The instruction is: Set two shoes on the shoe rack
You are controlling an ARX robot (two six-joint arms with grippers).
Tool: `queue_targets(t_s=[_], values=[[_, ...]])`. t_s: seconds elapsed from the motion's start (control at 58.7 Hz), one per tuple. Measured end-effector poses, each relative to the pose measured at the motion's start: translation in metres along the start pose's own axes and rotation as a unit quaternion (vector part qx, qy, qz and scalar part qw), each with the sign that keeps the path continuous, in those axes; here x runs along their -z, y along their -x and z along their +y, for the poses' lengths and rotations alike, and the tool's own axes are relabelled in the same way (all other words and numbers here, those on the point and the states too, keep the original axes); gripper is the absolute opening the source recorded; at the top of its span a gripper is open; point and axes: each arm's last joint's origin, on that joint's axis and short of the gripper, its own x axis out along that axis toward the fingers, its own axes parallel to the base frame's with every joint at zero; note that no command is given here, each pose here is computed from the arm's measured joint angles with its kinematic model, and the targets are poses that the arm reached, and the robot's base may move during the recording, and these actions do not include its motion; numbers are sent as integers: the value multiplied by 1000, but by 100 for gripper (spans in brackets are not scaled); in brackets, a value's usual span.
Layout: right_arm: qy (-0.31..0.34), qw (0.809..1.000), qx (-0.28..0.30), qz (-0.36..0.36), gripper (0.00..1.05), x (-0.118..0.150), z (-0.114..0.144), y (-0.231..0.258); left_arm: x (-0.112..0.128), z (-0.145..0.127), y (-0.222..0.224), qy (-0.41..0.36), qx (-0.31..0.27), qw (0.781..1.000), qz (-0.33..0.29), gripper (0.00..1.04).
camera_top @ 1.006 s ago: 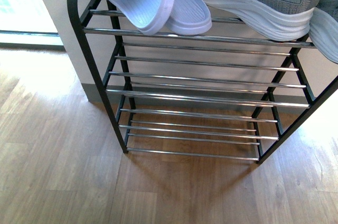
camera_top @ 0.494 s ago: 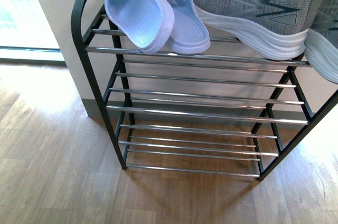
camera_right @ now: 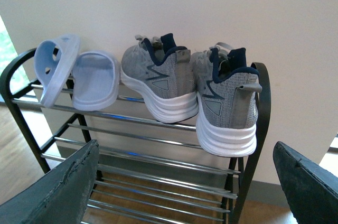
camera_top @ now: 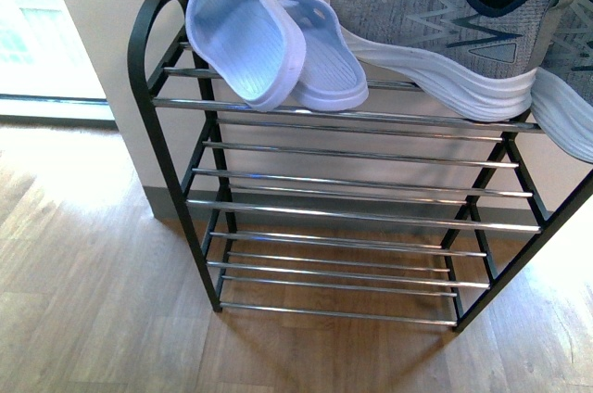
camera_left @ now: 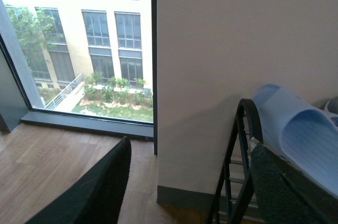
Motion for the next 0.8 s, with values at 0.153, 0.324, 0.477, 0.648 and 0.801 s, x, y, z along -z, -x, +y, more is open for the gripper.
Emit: queue_targets(t_s=[0.153,0.324,0.477,0.648,0.801], values=[[0,1000,0,0,96,0,0,0,19,0,13,-2,3,1000,8,31],[0,1000,0,0,96,0,0,0,30,1,24,-2,2,1000,3,3],[0,1000,0,0,96,0,0,0,41,1,35,-3,2,1000,3,1],[0,1000,0,0,96,0,0,0,47,1,43,-3,2,1000,3,1],[0,1000,0,0,96,0,0,0,52,1,49,-3,2,1000,3,1]])
